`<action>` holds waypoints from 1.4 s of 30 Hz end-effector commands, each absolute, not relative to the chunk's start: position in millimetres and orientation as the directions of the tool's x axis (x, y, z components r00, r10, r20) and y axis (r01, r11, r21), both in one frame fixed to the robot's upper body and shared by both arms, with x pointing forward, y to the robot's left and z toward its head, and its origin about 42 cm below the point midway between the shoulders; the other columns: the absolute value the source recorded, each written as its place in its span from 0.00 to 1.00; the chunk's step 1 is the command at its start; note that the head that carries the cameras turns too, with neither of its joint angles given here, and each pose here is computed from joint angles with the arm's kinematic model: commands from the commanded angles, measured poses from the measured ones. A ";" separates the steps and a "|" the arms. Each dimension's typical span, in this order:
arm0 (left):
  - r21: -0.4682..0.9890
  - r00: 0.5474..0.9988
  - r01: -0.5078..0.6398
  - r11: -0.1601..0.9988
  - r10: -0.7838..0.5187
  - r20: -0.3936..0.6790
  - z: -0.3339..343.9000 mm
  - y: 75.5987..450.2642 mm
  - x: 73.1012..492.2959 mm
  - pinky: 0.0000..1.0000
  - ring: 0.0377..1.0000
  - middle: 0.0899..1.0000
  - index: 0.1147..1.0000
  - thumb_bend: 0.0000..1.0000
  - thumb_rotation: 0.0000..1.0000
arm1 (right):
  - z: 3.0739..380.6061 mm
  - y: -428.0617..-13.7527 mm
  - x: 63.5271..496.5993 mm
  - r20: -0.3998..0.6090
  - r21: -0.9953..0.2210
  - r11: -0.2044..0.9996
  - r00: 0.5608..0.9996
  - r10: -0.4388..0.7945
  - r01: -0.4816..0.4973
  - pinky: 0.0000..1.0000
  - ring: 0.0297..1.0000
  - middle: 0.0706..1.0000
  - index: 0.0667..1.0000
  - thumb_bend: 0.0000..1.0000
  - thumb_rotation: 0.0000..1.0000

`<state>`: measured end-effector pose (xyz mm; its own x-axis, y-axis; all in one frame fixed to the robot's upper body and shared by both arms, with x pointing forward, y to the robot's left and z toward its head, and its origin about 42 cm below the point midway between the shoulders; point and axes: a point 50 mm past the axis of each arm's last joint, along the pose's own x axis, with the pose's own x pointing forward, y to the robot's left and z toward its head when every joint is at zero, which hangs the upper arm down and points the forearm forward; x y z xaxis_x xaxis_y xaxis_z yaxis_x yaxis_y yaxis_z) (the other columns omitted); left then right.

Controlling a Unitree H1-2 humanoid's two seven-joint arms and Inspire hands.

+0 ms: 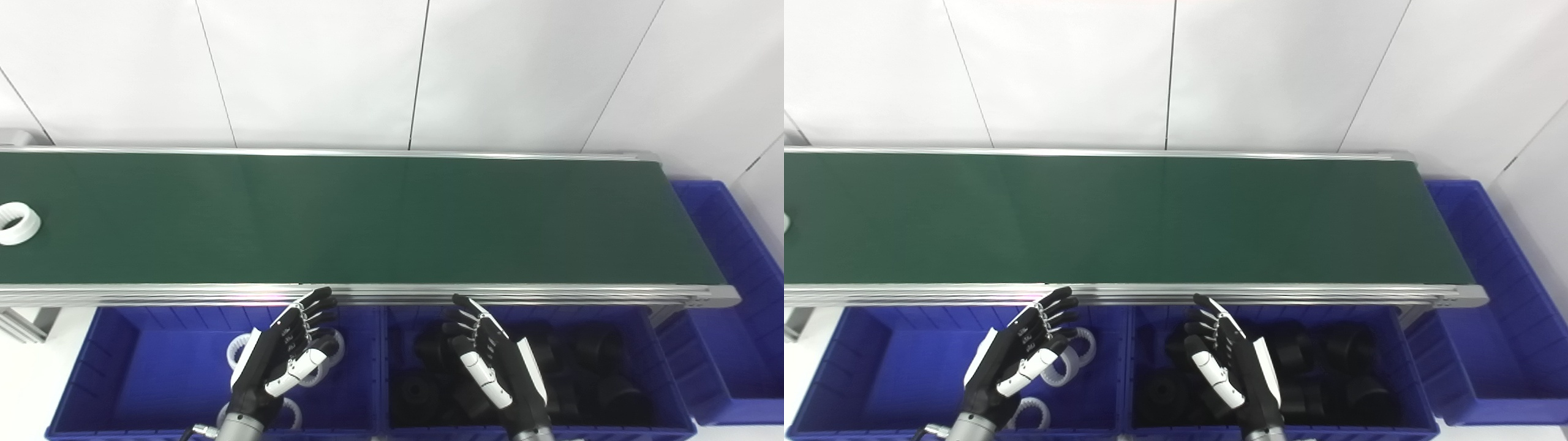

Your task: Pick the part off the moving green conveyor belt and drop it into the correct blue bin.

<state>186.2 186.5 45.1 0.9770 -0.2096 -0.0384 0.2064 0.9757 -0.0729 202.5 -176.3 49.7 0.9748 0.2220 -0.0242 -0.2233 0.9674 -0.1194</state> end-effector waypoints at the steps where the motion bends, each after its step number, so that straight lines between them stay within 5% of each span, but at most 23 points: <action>1: -0.089 0.978 0.209 0.974 -0.208 0.025 51.9 179.7 190.6 0.73 0.79 0.80 0.81 0.79 0.45 | 60.0 -178.7 207.4 0.070 -0.114 0.968 0.970 0.233 -0.224 0.68 0.75 0.79 0.87 0.58 0.75; 17: -0.087 0.978 0.210 0.974 -0.209 0.018 40.1 174.0 193.9 0.69 0.74 0.76 0.75 0.81 0.26 | 49.6 -190.6 208.6 0.071 -0.119 0.969 0.971 0.226 -0.217 0.66 0.75 0.79 0.89 0.49 0.80; 30: -0.069 0.979 0.203 0.977 -0.202 0.027 42.4 177.1 199.6 0.67 0.72 0.75 0.74 0.83 0.24 | 46.3 -188.9 211.9 0.081 -0.124 0.968 0.970 0.231 -0.220 0.66 0.75 0.80 0.89 0.50 0.81; 34: -0.052 0.978 0.198 0.979 -0.194 0.077 51.8 183.0 207.8 0.66 0.71 0.74 0.73 0.83 0.23 | 45.1 -188.2 214.5 0.083 -0.120 0.968 0.969 0.233 -0.223 0.66 0.75 0.79 0.89 0.48 0.80; 42: 0.072 0.939 0.138 0.988 -0.153 0.307 128.9 216.1 249.7 0.57 0.63 0.67 0.70 0.93 0.28 | 41.4 -186.9 220.9 0.084 -0.121 0.966 0.967 0.239 -0.229 0.65 0.75 0.80 0.90 0.47 0.82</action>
